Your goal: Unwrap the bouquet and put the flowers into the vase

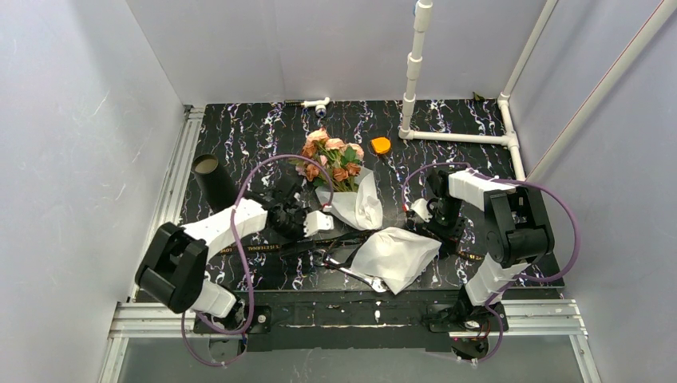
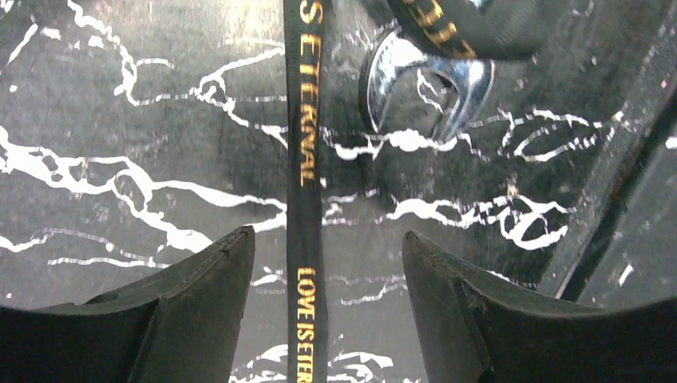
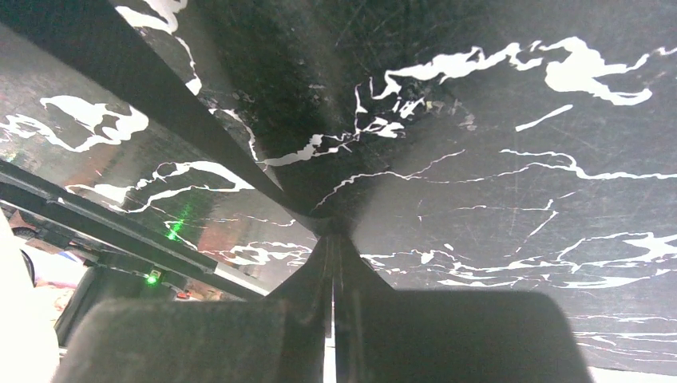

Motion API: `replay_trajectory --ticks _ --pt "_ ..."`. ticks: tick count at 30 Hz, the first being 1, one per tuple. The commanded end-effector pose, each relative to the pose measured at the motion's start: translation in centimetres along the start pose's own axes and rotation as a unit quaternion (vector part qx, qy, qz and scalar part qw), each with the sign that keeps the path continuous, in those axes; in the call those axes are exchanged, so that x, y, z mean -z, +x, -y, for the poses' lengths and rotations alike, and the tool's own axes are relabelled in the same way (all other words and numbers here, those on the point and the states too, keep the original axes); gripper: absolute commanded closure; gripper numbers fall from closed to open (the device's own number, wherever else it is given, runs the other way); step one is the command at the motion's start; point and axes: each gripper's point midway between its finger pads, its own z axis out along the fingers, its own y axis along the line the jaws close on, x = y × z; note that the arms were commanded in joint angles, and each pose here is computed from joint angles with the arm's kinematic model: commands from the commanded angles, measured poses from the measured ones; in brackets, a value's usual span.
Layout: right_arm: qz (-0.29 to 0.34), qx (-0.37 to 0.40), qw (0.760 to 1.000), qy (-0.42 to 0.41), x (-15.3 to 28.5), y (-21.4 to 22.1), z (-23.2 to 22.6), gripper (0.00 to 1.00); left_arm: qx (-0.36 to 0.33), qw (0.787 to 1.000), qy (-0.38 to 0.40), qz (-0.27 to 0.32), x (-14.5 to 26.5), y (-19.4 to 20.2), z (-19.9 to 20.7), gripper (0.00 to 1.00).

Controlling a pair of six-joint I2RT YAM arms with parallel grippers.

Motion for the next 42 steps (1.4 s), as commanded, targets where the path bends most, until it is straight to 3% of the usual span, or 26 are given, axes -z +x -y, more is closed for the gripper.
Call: replay_trajectory --ticks 1,8,9,13,27,42 --pt "0.031 -0.003 0.999 -0.031 -1.6 -1.5 -0.5 0.99 0.016 0.999 -0.040 0.005 -1.1 -2.3 -1.9 0.34" --pt "0.032 -0.004 0.999 -0.032 -1.6 -1.5 -0.6 0.99 -0.006 0.998 -0.051 -0.048 -3.3 -1.0 -2.2 0.41" --pt "0.032 -0.005 0.999 -0.032 -1.6 -1.5 -0.6 0.99 -0.002 0.996 -0.055 -0.064 -3.5 -0.4 -2.4 0.50" --pt "0.032 -0.004 0.999 -0.029 -1.5 -1.5 -0.5 0.99 0.005 0.993 -0.063 -0.102 -2.8 1.7 -2.4 1.00" --pt "0.020 -0.003 1.000 -0.023 -2.1 -0.8 -0.5 0.99 0.027 0.987 -0.067 -0.147 1.2 10.9 -2.1 1.00" --pt "0.050 -0.025 0.998 -0.020 0.2 -0.7 0.8 0.99 0.050 0.980 -0.084 -0.171 2.3 14.9 -3.2 1.00"
